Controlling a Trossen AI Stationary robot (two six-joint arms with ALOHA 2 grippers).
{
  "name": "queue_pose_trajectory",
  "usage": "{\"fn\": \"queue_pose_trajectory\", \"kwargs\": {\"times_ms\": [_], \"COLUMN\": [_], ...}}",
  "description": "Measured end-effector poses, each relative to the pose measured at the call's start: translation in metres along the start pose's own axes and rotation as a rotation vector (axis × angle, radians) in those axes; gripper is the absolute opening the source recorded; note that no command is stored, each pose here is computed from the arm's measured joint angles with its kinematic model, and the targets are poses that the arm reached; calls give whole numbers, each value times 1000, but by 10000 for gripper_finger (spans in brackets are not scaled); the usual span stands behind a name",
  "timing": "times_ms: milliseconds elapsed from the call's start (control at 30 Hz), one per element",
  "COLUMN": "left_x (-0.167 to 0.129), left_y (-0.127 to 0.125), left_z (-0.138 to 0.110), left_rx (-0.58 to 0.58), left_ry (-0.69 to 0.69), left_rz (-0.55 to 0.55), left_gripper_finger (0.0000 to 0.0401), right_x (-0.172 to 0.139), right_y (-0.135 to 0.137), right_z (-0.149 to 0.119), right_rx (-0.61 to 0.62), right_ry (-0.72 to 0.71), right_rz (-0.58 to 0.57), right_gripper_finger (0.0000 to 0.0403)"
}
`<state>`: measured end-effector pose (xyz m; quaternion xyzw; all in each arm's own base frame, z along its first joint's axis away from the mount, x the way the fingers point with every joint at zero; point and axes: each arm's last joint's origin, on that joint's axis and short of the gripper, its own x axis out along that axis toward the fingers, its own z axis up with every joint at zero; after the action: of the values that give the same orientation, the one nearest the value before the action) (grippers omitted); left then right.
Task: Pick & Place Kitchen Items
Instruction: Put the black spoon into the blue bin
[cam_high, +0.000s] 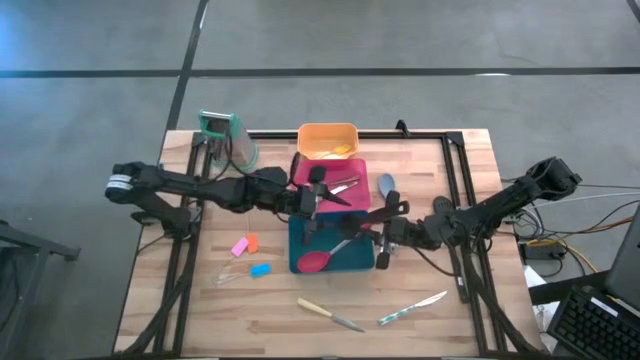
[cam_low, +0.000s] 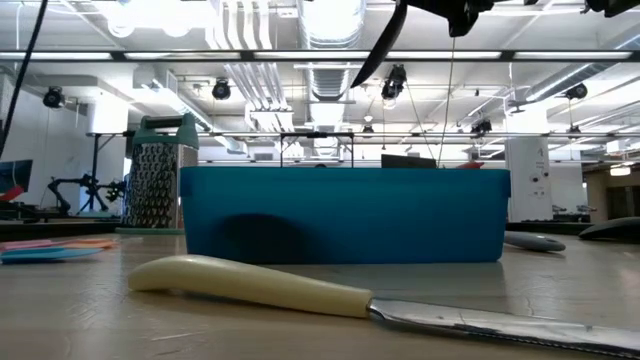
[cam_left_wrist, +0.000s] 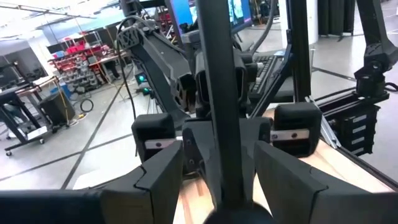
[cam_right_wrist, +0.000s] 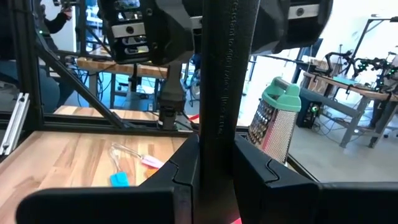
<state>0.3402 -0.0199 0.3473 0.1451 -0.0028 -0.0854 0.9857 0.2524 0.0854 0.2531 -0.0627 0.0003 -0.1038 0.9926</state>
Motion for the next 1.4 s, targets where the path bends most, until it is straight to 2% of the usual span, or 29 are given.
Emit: {"fn": "queue_pose_trajectory", "kwargs": {"times_ms": [267, 600, 1000, 1133, 1300, 1400], "left_x": [19, 31, 48, 48, 46, 46], "left_y": [2, 5, 6, 7, 7, 6], "left_z": [2, 14, 12, 11, 13, 14], "left_rx": [-16, -16, -51, -51, -57, -58], "left_ry": [30, -3, 32, 58, 59, 58], "left_rz": [-12, -9, -6, 35, 33, 30], "left_gripper_finger": [202, 202, 200, 168, 73, 74], "right_x": [1, 1, 2, 2, 2, 2], "right_y": [-1, -2, -3, -3, -4, -4], "right_z": [-1, -2, -2, -3, -3, -3], "right_rx": [-13, -25, -26, -28, -33, -33], "right_ry": [6, 15, 17, 21, 21, 22], "right_rz": [-6, -9, -12, -14, -21, -20], "right_gripper_finger": [52, 52, 52, 52, 52, 52]}}
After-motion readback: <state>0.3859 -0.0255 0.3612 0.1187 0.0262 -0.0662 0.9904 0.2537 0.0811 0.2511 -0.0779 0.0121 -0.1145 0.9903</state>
